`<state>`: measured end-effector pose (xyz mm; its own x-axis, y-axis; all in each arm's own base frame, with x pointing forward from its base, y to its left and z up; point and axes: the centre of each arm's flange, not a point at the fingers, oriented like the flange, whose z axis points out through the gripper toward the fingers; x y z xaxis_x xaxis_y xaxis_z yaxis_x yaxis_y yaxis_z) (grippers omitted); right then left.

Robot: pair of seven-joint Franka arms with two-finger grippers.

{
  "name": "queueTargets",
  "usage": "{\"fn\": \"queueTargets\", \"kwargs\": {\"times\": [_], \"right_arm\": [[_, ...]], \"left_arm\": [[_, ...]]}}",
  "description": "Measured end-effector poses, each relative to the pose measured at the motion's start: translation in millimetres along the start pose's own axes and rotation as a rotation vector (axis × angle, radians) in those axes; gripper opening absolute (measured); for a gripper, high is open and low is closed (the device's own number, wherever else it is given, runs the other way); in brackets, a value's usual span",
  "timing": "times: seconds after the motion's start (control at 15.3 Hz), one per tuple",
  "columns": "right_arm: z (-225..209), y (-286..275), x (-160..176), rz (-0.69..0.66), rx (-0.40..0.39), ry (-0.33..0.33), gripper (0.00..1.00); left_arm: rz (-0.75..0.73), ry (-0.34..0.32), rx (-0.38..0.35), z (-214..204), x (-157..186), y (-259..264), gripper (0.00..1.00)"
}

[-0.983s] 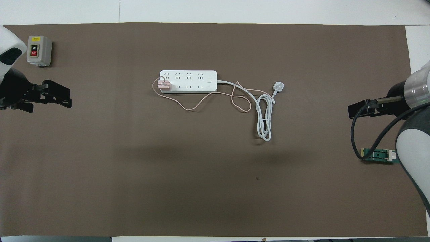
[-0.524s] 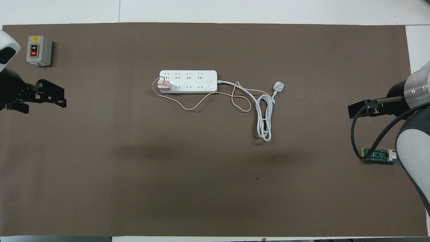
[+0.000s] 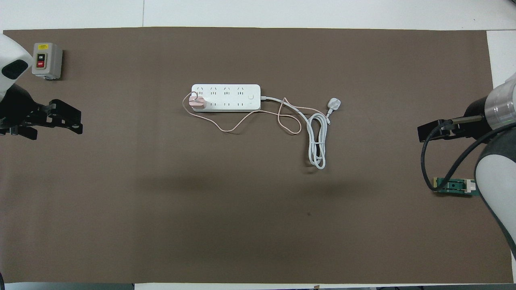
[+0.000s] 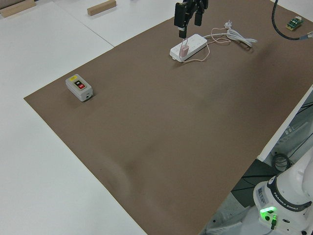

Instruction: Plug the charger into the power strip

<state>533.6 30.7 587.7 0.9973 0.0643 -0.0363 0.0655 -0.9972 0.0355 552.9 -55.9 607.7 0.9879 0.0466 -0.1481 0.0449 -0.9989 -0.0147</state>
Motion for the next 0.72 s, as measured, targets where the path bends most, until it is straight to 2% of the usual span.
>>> {"fn": "queueTargets", "kwargs": {"times": [0.13, 0.39, 0.72], "right_arm": [[0, 0, 0, 0.000, 0.000, 0.000, 1.00], [0, 0, 0, 0.000, 0.000, 0.000, 1.00], [0, 0, 0, 0.000, 0.000, 0.000, 1.00]], "left_arm": [[-0.006, 0.005, 0.001, 3, -7, -4, 1.00], [-0.017, -0.023, 0.003, 19, 2, -9, 1.00], [0.022, -0.021, 0.003, 19, 2, -7, 1.00]]}}
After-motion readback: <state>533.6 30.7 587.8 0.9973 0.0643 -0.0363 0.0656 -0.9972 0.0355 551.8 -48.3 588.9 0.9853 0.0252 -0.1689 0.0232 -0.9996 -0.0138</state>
